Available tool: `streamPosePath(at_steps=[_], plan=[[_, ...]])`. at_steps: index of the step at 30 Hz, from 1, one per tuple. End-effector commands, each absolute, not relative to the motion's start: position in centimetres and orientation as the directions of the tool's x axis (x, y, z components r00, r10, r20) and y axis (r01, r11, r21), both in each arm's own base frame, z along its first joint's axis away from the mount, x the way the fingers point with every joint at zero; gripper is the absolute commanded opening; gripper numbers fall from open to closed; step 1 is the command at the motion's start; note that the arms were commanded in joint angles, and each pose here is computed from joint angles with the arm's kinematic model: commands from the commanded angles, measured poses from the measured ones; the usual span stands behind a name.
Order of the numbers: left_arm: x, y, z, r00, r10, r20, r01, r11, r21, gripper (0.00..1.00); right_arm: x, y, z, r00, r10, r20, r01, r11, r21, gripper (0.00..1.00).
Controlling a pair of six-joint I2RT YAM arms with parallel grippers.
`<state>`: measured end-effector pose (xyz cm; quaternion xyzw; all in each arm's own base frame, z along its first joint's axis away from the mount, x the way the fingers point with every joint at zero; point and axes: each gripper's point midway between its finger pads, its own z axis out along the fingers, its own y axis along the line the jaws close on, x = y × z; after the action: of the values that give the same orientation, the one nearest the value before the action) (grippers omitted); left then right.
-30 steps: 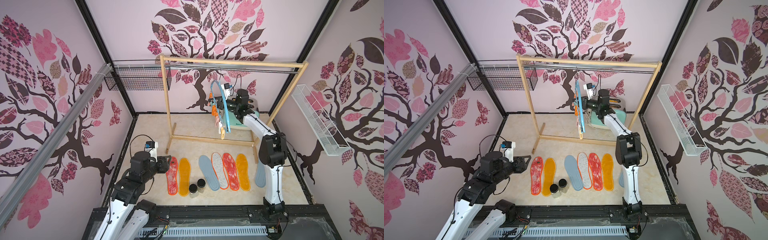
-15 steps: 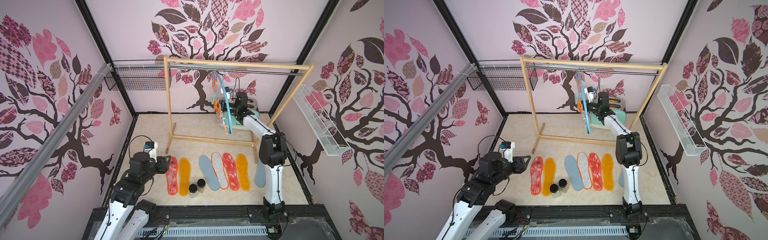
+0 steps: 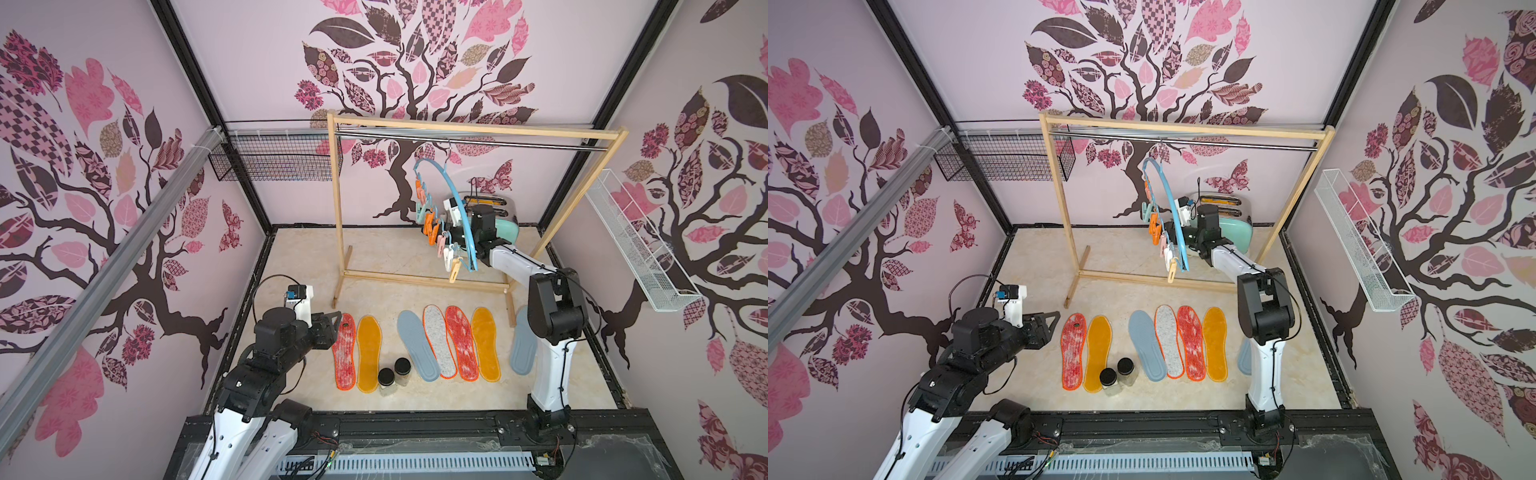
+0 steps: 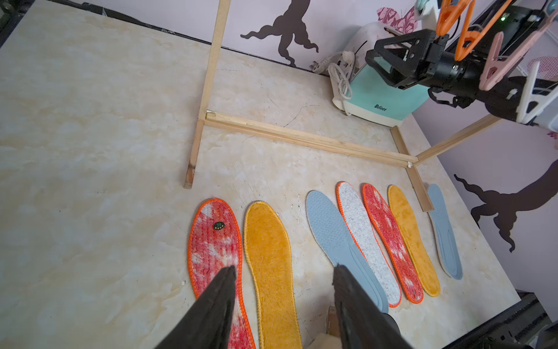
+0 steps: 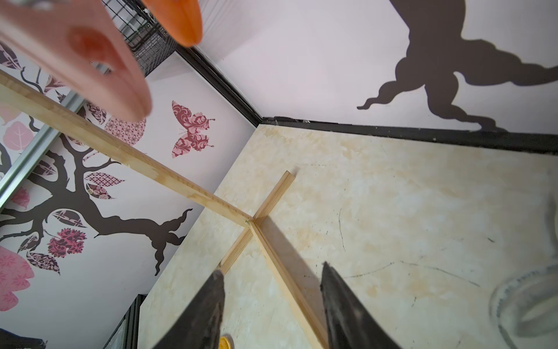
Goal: Take the shoe insoles off the hanger
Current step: Reset both arms
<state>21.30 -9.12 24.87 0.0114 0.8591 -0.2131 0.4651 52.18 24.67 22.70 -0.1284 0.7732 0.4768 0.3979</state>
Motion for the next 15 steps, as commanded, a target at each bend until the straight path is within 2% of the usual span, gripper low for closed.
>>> streamPosePath(at_steps=[1,15], plan=[[20.9,-9.4,25.2,-0.551,-0.165,-0.818,0.253,0.901,-0.352,0.56,50.5,23.6,27.0,-0.579,0.216,-0.786,-0.608,0.527,0.593,0.54],[20.3,-9.4,26.2,-0.517,-0.174,-0.838,0.28,0.891,-0.357,0.57,42.2,21.5,25.5,-0.594,0.218,-0.775,-0.554,0.588,0.59,0.53]])
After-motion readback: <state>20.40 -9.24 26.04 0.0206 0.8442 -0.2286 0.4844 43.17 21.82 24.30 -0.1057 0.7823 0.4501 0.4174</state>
